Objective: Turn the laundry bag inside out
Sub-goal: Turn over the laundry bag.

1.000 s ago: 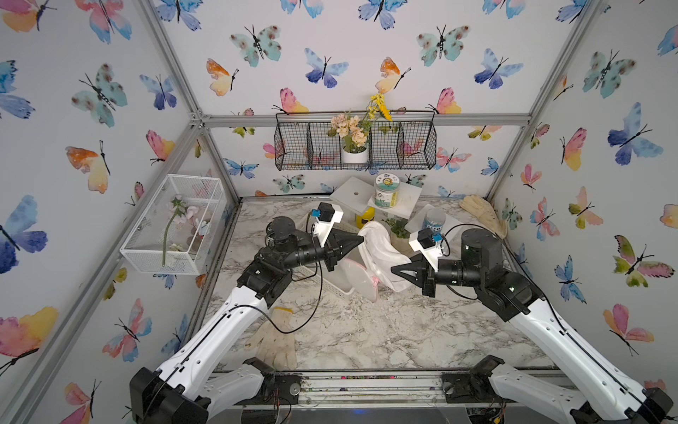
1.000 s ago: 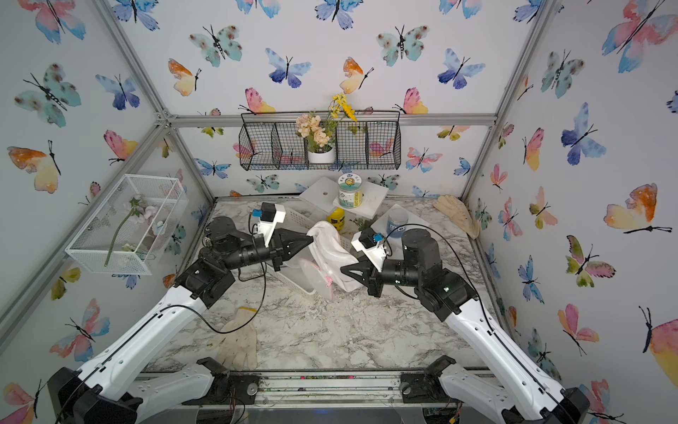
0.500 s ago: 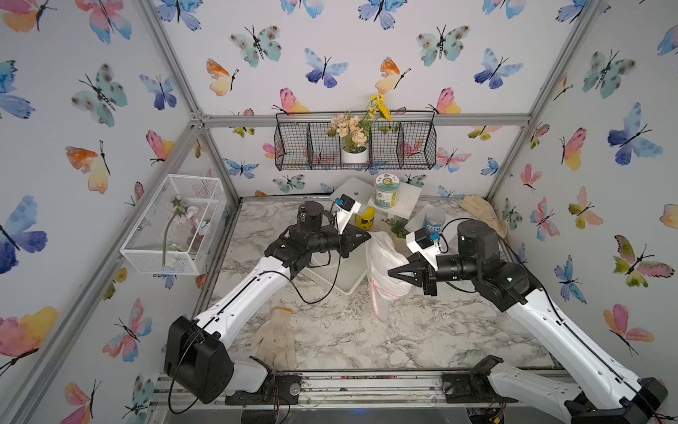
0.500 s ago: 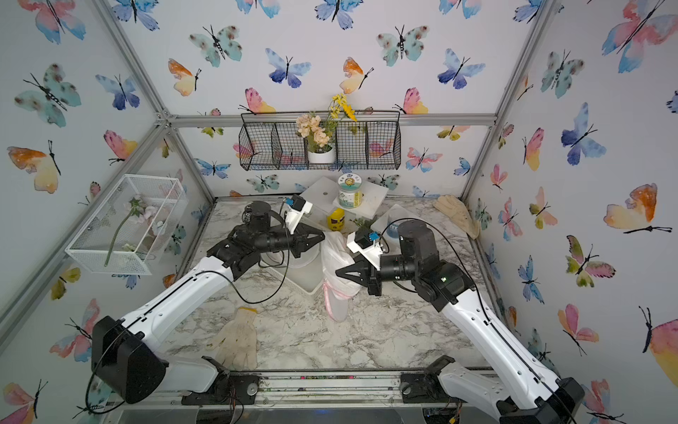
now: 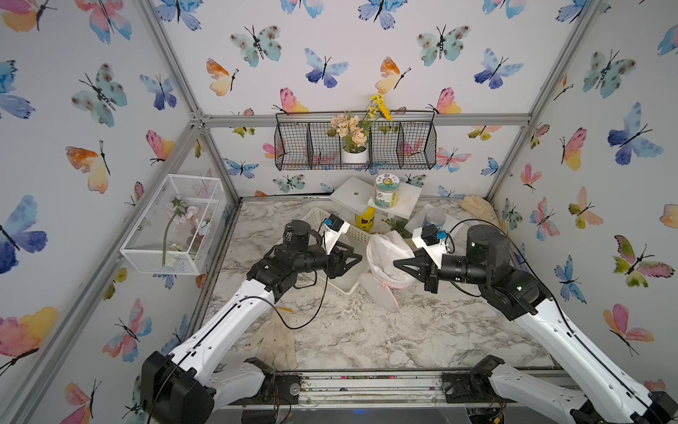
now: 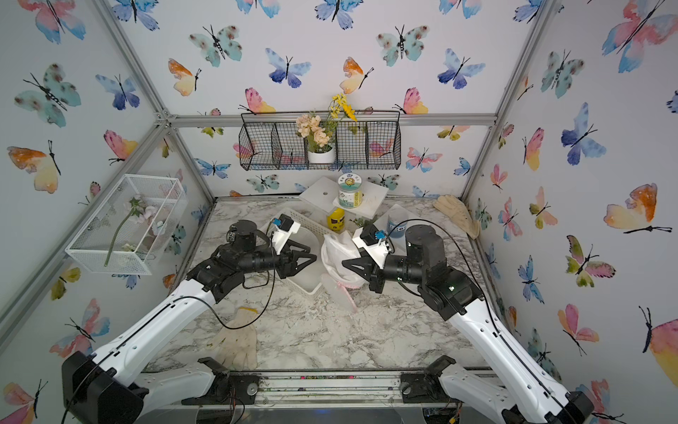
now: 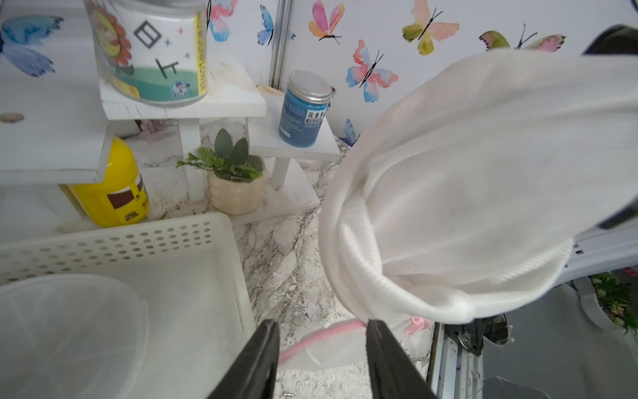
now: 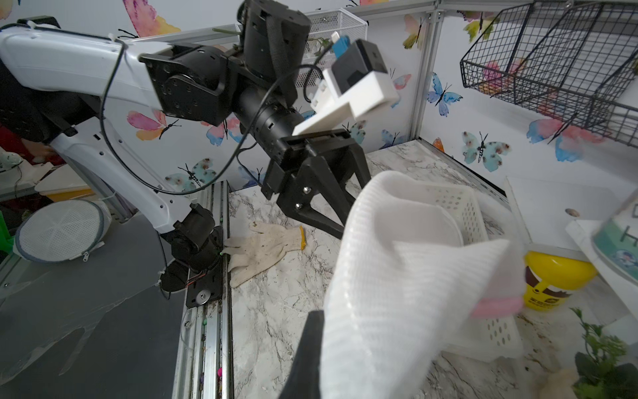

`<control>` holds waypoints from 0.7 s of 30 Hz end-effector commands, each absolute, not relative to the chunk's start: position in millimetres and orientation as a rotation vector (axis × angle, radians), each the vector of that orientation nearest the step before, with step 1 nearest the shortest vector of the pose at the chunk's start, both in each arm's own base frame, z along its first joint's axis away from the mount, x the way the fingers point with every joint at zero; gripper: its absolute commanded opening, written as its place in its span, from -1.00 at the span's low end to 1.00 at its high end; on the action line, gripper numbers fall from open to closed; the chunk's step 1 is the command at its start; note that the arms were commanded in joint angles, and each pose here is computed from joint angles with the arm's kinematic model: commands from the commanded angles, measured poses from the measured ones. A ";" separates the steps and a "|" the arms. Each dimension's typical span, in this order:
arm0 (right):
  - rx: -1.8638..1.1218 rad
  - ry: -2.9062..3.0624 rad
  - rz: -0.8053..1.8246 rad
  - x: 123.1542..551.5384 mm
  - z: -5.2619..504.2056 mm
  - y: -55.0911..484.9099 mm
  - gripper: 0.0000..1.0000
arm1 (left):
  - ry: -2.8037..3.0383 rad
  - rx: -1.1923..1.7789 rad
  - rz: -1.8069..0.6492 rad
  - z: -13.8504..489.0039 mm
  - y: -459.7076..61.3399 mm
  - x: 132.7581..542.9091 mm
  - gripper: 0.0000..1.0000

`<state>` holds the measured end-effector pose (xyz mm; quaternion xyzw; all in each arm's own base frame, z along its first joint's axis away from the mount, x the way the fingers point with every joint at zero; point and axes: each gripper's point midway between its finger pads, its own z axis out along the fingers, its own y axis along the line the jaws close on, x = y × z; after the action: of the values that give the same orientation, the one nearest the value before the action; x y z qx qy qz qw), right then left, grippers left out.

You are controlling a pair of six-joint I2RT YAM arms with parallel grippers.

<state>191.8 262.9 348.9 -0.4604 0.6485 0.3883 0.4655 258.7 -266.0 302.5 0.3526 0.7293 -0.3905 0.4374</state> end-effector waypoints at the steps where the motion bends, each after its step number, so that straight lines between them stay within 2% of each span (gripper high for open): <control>1: -1.107 1.623 0.933 196.1 345.0 261.8 -0.95 | 1.678 0.946 -0.829 326.1 -252.0 251.1 -0.05; 4: -1.191 1.599 0.994 183.1 340.9 266.3 -0.95 | 1.478 1.111 -0.809 346.6 -256.7 223.1 0.04; 7: -1.308 1.563 1.094 166.4 335.6 273.1 -0.95 | 1.264 1.258 -0.777 362.9 -270.8 197.8 0.31; 12: -1.422 1.483 1.112 156.0 339.0 275.4 -0.95 | 1.210 1.420 -0.811 362.1 -288.6 193.9 0.48; 17: -1.485 1.460 1.133 154.0 338.0 278.8 -0.95 | 1.161 1.503 -0.878 357.1 -296.0 183.6 0.54; 21: -1.490 1.417 1.135 156.5 343.1 282.3 -0.95 | 1.189 1.558 -0.958 347.4 -299.3 177.2 0.47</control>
<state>166.1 280.4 333.3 -0.5676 0.5857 0.4304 0.3867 196.4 -297.8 346.9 0.6075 0.5115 -0.3568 0.4920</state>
